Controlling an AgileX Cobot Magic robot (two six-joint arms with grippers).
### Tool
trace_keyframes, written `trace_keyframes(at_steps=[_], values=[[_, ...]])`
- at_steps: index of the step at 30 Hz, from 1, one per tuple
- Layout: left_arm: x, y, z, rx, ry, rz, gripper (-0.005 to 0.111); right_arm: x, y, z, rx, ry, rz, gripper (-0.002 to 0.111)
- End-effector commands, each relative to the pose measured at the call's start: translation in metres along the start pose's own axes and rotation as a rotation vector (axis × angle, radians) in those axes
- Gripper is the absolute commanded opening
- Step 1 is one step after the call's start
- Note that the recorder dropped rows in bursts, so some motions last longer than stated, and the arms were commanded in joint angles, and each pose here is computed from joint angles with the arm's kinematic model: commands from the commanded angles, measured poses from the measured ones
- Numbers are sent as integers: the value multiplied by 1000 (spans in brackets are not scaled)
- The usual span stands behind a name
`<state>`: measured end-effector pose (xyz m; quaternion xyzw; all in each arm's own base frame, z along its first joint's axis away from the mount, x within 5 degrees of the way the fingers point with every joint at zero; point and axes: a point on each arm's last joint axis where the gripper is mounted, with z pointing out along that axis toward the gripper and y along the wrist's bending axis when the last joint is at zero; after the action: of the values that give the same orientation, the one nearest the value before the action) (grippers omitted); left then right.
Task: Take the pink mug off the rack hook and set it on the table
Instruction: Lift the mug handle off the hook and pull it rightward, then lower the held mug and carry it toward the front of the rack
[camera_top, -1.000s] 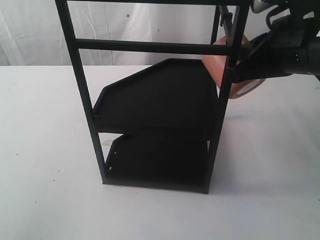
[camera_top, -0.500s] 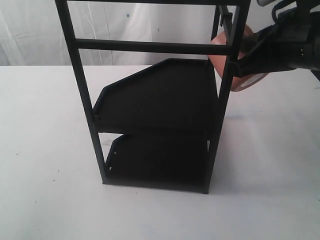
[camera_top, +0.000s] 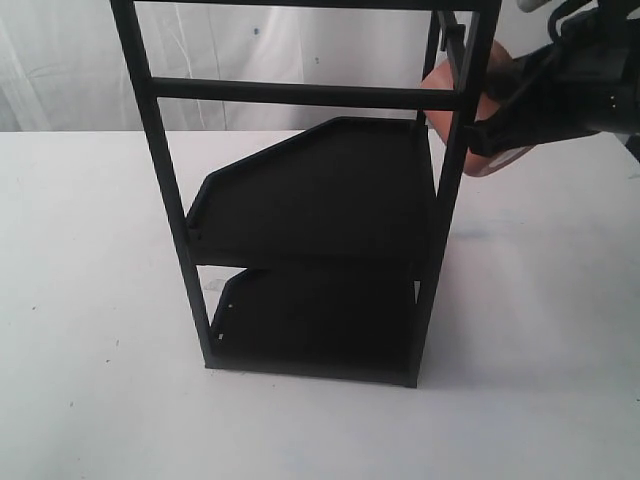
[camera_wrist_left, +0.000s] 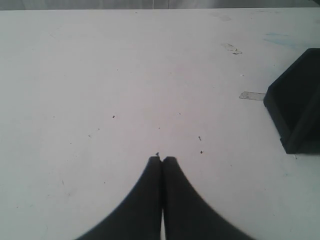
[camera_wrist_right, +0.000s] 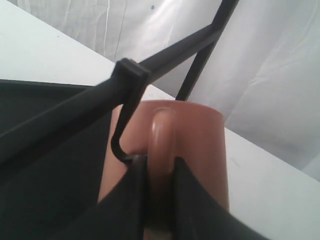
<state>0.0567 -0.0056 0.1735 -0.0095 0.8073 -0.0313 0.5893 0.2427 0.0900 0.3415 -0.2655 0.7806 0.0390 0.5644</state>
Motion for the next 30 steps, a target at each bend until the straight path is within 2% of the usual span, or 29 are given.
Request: trace_keyframes(at_steps=[1,11,14,19,21,22,23,25,26,29,30], values=[[1,0,1,-1,5,-6,0,2,-12,-5,48,2,12,0],[1,0,1,-1,5,-6,0,7,-26,-19,92,32,82,0],[1,0,1,-1,5,-6,0,23,-23,-23,125,13,103,0],[1,0,1,-1,5,-6,0,63,-16,-47,282,-175,150,0],[1,0,1,-1,5,-6,0,80,-12,-55,324,-237,215,0],[1,0,1,-1,5,-6,0,88,-9,-60,324,-275,316,0],[1,0,1,-1,5,-6,0,92,-7,-60,317,-266,343,0],[1,0,1,-1,5,-6,0,108,1,-58,286,-242,326,0],[1,0,1,-1,5,-6,0,115,5,-59,287,-293,347,0],[1,0,1,-1,5,-6,0,122,10,-60,274,-330,339,0],[1,0,1,-1,5,-6,0,123,15,-58,235,-324,310,0]])
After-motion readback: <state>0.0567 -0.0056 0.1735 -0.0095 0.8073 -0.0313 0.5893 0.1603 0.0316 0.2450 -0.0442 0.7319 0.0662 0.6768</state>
